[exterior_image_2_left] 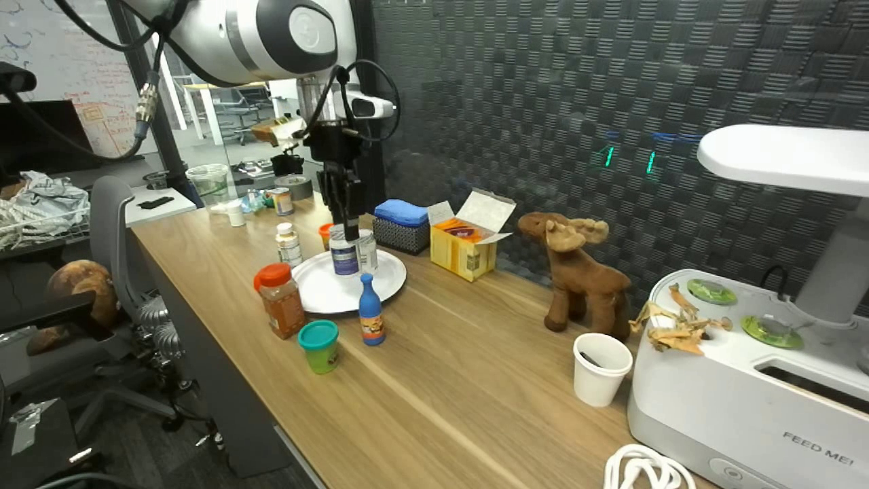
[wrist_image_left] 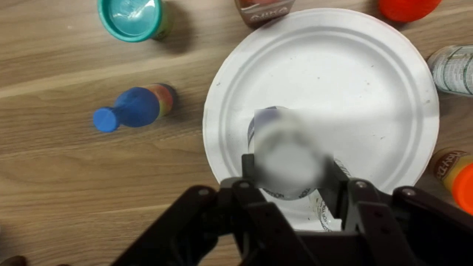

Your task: Put all the bottles and the orange plushie surrounding the white plate on the white plate

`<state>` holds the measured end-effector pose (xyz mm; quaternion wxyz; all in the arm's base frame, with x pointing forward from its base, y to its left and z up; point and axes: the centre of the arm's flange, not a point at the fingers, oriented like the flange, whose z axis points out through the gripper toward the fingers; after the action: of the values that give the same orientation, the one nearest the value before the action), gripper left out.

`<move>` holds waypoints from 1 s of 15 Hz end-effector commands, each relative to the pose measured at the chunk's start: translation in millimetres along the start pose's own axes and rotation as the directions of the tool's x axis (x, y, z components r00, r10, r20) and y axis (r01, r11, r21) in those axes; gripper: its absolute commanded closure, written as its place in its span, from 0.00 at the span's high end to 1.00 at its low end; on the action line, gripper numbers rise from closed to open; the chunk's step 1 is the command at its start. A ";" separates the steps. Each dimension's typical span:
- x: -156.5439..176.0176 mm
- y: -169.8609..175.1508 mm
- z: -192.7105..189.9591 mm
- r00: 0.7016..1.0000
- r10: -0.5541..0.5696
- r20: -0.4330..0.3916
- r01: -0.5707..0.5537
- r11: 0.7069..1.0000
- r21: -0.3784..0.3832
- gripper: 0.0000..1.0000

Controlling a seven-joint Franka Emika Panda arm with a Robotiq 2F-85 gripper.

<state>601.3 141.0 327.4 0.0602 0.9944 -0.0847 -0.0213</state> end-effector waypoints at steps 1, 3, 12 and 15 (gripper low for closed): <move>6.5 -1.7 2.3 0.999 0.047 -0.025 -0.046 0.998 0.050 0.19; 11.6 1.8 6.9 0.997 0.073 -0.030 -0.071 0.996 0.058 0.19; 23.1 5.4 39.6 0.988 0.152 -0.003 -0.151 0.985 0.086 0.19; 30.0 5.9 39.9 0.985 0.175 -0.008 -0.173 0.980 0.101 0.19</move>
<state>616.9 124.9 281.8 0.0281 0.9878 -0.1520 -0.0174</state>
